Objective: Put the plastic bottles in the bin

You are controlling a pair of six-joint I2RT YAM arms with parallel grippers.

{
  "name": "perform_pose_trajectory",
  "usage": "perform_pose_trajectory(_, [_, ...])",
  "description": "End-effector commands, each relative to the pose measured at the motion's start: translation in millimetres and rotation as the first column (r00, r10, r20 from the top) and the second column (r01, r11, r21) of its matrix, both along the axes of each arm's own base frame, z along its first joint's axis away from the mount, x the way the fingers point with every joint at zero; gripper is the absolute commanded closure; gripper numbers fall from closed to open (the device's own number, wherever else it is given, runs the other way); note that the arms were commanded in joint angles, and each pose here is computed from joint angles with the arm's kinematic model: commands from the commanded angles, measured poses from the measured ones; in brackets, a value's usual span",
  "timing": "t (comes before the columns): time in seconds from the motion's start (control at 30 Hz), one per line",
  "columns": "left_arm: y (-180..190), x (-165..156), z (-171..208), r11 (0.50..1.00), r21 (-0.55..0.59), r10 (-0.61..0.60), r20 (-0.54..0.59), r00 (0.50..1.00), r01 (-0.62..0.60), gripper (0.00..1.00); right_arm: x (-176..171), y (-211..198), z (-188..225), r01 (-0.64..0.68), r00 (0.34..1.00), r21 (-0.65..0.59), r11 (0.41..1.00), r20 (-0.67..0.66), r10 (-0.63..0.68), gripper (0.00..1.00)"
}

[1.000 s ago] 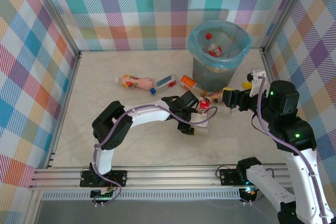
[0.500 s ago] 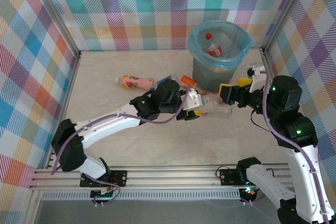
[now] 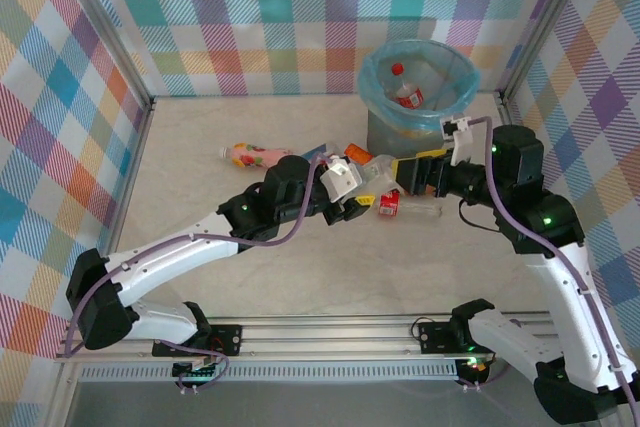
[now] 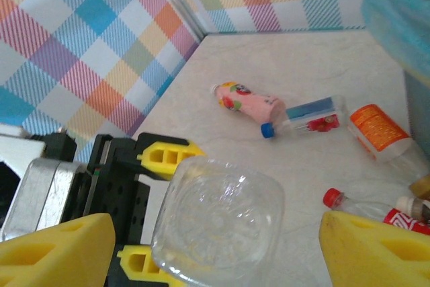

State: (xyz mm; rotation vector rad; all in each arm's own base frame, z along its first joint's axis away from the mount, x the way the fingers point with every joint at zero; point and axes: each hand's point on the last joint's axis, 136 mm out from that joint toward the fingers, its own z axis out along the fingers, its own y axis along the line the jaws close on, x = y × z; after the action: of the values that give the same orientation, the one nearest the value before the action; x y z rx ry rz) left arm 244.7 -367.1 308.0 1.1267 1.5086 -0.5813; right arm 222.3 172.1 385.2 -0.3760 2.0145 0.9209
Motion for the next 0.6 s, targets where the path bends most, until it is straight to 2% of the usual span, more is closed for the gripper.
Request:
perform_pose_trajectory(0.0, [9.0, 2.6, 22.7, 0.997, -0.066, 0.030, 0.027, 0.999, -0.028, 0.43, -1.4, 10.6, 9.7, -0.019, 1.000, 0.012, 1.000, 0.014, 0.019, 0.20])
perform_pose_trajectory(0.17, [11.3, 0.5, 29.4, 0.996, -0.081, 0.029, 0.040, 0.999, -0.026, 0.43, 2.4, 19.6, -1.9, -0.006, 1.000, -0.048, 0.999, -0.005, 0.005, 0.20])
perform_pose_trajectory(0.4, [15.9, -1.3, 31.9, 0.996, -0.082, 0.036, 0.048, 0.998, -0.032, 0.44, 4.7, 36.7, -9.9, -0.042, 0.999, -0.068, 0.997, -0.034, 0.040, 0.21])
perform_pose_trajectory(0.57, [19.0, 0.1, 29.4, 0.997, -0.066, 0.051, 0.050, 0.997, -0.048, 0.43, 5.4, 41.3, -7.8, -0.053, 0.998, -0.067, 0.996, -0.031, 0.051, 0.30])
